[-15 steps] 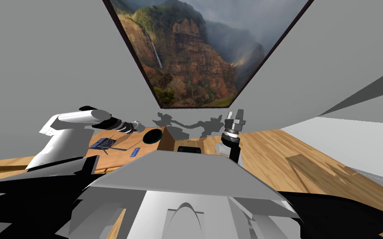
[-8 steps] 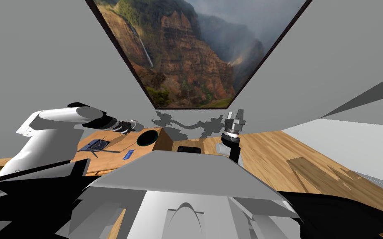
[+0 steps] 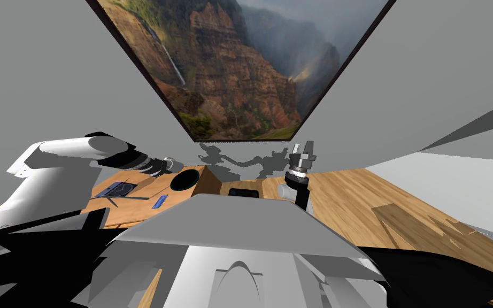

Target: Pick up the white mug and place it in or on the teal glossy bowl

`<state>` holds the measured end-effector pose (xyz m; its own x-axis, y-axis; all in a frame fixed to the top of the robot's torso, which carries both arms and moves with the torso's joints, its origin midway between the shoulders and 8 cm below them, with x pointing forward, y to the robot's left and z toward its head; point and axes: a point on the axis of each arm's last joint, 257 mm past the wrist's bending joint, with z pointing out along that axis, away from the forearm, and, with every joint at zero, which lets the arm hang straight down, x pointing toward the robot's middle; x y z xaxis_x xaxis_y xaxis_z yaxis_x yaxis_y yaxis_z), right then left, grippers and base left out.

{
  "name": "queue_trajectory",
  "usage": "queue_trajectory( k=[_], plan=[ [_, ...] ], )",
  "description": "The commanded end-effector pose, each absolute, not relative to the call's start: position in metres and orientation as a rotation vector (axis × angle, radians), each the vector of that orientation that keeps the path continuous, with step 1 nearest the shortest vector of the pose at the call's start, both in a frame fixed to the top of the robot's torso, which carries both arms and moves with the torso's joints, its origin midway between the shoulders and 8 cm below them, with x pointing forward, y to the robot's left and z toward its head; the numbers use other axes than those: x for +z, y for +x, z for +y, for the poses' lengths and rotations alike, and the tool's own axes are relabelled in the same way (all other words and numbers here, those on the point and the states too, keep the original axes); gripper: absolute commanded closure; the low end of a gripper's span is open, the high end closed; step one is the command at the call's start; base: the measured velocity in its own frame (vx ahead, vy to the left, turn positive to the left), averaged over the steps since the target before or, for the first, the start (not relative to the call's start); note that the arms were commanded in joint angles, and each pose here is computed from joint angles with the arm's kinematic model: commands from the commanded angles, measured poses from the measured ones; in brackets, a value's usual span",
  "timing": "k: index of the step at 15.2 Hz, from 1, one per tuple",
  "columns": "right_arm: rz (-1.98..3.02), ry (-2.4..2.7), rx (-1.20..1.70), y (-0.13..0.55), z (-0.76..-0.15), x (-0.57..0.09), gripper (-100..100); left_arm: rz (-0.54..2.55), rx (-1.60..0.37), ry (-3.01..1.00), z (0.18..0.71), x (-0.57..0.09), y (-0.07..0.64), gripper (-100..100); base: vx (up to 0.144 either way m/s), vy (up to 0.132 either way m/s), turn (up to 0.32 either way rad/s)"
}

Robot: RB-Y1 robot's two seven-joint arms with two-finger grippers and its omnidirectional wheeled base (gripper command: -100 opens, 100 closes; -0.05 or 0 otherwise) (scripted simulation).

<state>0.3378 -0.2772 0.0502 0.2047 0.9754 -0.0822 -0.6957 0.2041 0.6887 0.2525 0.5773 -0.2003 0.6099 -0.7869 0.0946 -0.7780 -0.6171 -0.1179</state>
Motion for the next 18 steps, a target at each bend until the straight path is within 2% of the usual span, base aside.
queue_trajectory(
  k=[1, 7, 8, 12, 18],
  plan=[
    [0.582, 0.583, 1.261, 0.338, -0.277, 0.050, 0, 1.363, -0.179, -2.779, 0.575, -0.202, 0.245, 100, 0.011, -0.019, 0.004],
    [0.582, 0.583, 1.261, 0.338, -0.277, 0.050, 0, 1.395, -0.120, -2.812, 0.568, -0.202, 0.231, 100, 0.007, -0.012, 0.002],
    [0.582, 0.583, 1.261, 0.338, -0.277, 0.050, 0, 1.397, -0.115, -2.816, 0.568, -0.202, 0.229, -100, 0.000, 0.000, 0.000],
    [0.582, 0.583, 1.261, 0.338, -0.277, 0.050, 0, 1.397, -0.114, -2.816, 0.568, -0.202, 0.229, -100, 0.000, 0.000, 0.000],
    [0.582, 0.583, 1.261, 0.338, -0.277, 0.050, 0, 1.417, -0.117, -2.811, 0.565, -0.167, 0.225, -100, 0.027, 0.008, 0.035]
  ],
)
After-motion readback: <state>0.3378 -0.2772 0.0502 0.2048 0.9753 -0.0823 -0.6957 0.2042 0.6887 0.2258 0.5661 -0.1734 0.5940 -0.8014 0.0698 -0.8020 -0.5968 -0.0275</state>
